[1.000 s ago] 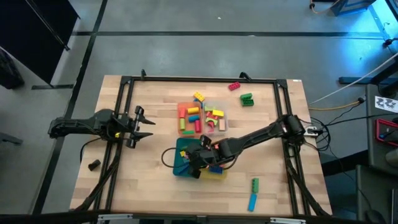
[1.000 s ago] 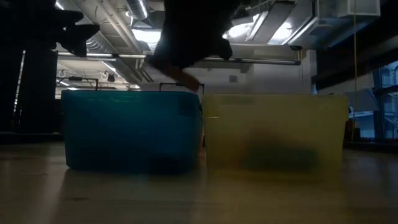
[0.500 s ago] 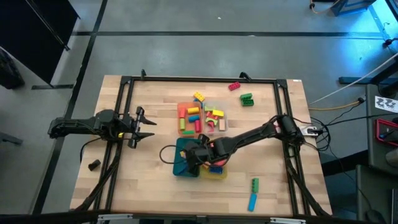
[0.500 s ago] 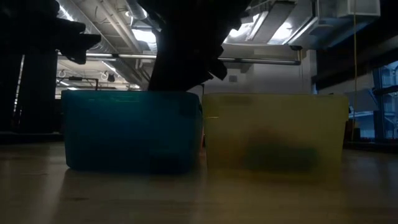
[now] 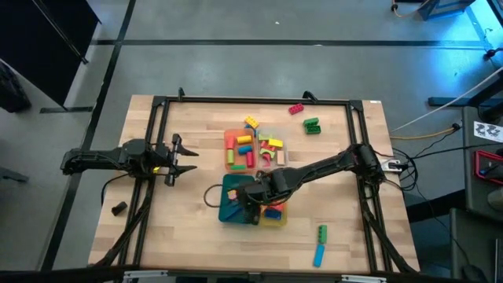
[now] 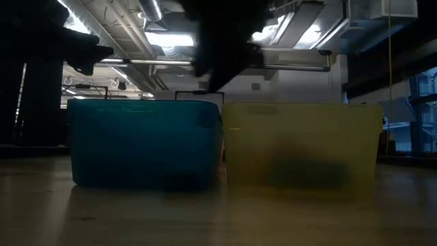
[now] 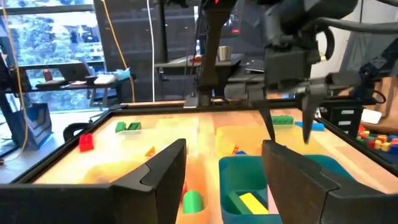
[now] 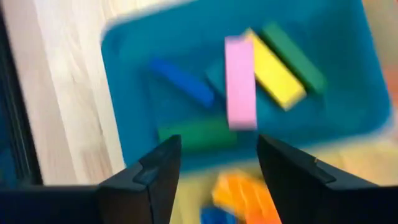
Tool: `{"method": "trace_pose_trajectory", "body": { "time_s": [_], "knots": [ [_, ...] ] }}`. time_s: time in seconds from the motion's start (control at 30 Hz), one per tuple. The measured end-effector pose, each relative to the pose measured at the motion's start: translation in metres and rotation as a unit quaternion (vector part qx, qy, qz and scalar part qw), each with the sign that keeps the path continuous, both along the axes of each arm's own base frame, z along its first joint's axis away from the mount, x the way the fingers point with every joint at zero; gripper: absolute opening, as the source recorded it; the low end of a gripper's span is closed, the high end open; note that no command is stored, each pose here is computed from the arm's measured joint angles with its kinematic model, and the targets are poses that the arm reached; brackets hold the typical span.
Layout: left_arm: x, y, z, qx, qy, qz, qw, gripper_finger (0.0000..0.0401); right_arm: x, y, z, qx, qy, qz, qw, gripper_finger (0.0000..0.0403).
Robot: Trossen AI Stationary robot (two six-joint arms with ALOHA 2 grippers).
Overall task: Sort blocks by size
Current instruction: Put the bottom green game piece into the yellow bin
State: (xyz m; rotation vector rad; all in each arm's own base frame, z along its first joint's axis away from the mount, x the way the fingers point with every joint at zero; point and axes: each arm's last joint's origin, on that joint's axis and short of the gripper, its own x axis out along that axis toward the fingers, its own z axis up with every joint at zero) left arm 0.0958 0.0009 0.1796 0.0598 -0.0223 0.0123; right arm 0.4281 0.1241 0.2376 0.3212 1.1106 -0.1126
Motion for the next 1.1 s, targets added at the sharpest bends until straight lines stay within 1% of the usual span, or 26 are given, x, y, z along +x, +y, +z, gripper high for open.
{"method": "trace_pose_trajectory", "body": {
  "time_s": [0.1,0.2,0.27,0.33,0.4,0.53,0.67,0.8,0.97,1.03,1.1],
  "knots": [
    [0.000,0.000,0.000,-0.002,-0.001,0.008,1.000,0.0194,-0.012,0.008,0.014,-0.018,0.046,-0.005,0.999,0.0213],
    [0.000,0.001,-0.001,0.001,0.004,0.018,1.000,0.0194,-0.025,0.017,0.025,-0.016,0.095,-0.039,0.995,0.0213],
    [0.000,0.001,-0.002,0.008,0.011,0.018,1.000,0.0194,-0.035,0.026,0.029,-0.004,0.125,-0.072,0.989,0.0213],
    [0.000,0.001,-0.003,0.009,0.015,0.019,1.000,0.0194,-0.047,0.036,0.028,0.010,0.167,-0.119,0.979,0.0213],
    [0.000,0.001,-0.004,0.010,0.022,0.018,1.000,0.0194,-0.059,0.047,0.027,0.021,0.210,-0.163,0.964,0.0213],
    [0.000,0.001,-0.004,0.012,0.022,0.018,1.000,0.0194,-0.084,0.071,0.026,0.015,0.269,-0.239,0.933,0.0213],
    [0.000,0.001,-0.006,0.014,0.032,0.018,0.999,0.0194,-0.105,0.095,0.026,0.001,0.280,-0.303,0.911,0.0213],
    [0.000,0.001,-0.009,0.016,0.044,0.018,0.999,0.0194,-0.123,0.116,0.023,-0.012,0.265,-0.361,0.894,0.0213],
    [0.000,0.001,-0.009,0.014,0.050,0.017,0.998,0.0194,-0.146,0.136,0.010,-0.034,0.249,-0.420,0.872,0.0213],
    [0.000,0.001,-0.010,0.012,0.050,0.017,0.999,0.0194,-0.154,0.142,0.003,-0.042,0.247,-0.444,0.860,0.0213],
    [0.000,0.001,-0.010,0.012,0.051,0.017,0.999,0.0194,-0.162,0.149,-0.004,-0.037,0.248,-0.470,0.846,0.0213]
  ]
}}
